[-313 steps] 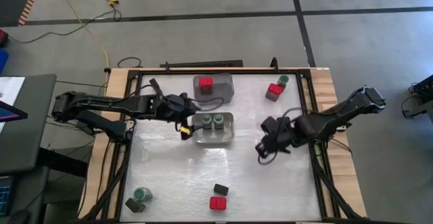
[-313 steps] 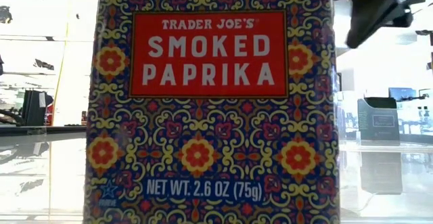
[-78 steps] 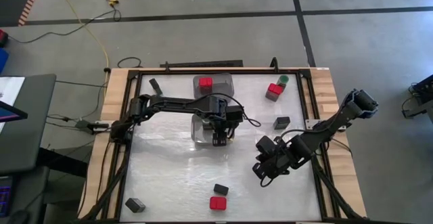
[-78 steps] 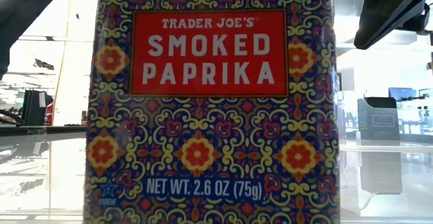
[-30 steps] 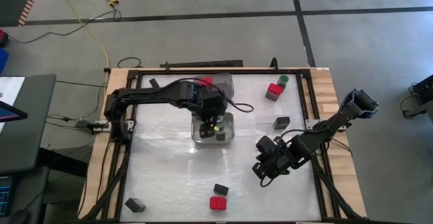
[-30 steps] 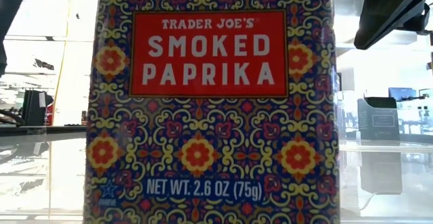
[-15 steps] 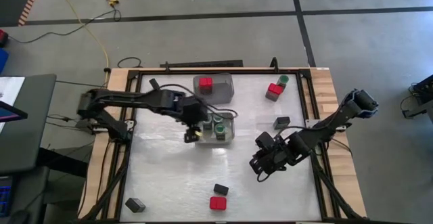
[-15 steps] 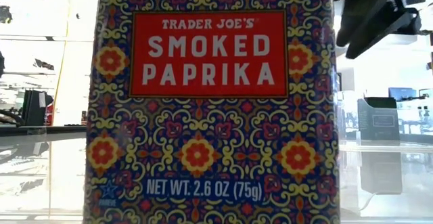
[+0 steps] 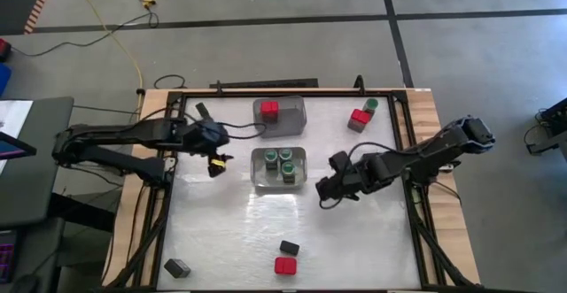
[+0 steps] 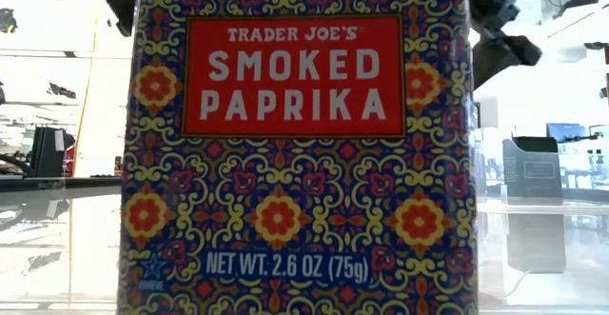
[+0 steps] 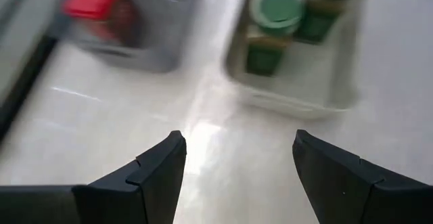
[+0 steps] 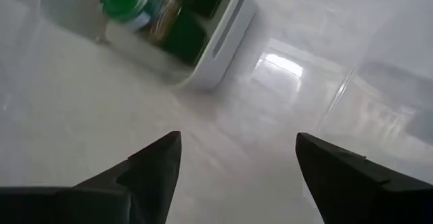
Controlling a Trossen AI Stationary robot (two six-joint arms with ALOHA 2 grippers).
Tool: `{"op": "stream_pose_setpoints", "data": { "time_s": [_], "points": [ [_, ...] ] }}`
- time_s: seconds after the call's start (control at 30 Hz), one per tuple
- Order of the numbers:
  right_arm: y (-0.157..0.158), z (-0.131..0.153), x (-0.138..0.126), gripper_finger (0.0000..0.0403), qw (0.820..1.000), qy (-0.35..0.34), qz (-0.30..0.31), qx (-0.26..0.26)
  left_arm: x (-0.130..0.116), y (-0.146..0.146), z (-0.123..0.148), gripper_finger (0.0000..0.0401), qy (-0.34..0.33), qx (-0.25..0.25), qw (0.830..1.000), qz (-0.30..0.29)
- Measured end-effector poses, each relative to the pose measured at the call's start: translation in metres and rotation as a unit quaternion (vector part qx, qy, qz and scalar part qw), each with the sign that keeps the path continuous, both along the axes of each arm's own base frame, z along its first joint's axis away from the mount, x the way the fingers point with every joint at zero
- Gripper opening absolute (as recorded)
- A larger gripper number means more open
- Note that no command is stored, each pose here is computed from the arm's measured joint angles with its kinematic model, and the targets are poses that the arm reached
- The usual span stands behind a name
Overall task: Sort spices by type
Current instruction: Put the red spice can into the black bin
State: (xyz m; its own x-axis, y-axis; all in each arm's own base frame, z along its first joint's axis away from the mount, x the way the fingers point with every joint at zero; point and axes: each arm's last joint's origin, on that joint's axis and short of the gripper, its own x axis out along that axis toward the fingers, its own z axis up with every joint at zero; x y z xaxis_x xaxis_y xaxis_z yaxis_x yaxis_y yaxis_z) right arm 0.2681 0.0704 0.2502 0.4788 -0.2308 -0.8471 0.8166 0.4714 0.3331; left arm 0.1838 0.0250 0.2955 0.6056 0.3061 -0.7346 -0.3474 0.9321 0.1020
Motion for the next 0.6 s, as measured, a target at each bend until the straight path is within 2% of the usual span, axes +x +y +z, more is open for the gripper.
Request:
{"op": "stream_pose_setpoints", "data": {
  "time_s": [0.13,0.27,0.4,0.6],
  "points": [
    [-0.021,0.0,0.005,0.0318,1.0,0.009,-0.006,-0.018,-0.015,0.001,-0.004,0.0261,0.002,0.045,0.999,0.015],
    [-0.046,0.001,0.009,0.0317,0.999,0.005,-0.046,-0.02,-0.02,0.0,-0.005,0.0261,-0.005,0.047,0.999,0.014],
    [-0.075,0.006,0.011,0.0317,0.998,0.002,-0.051,-0.043,-0.024,0.0,-0.013,0.0261,-0.012,0.051,0.999,0.01],
    [-0.121,0.037,0.015,0.0317,0.991,0.018,0.019,-0.132,-0.031,-0.001,-0.035,0.0261,-0.08,0.057,0.995,0.001]
  ]
}}
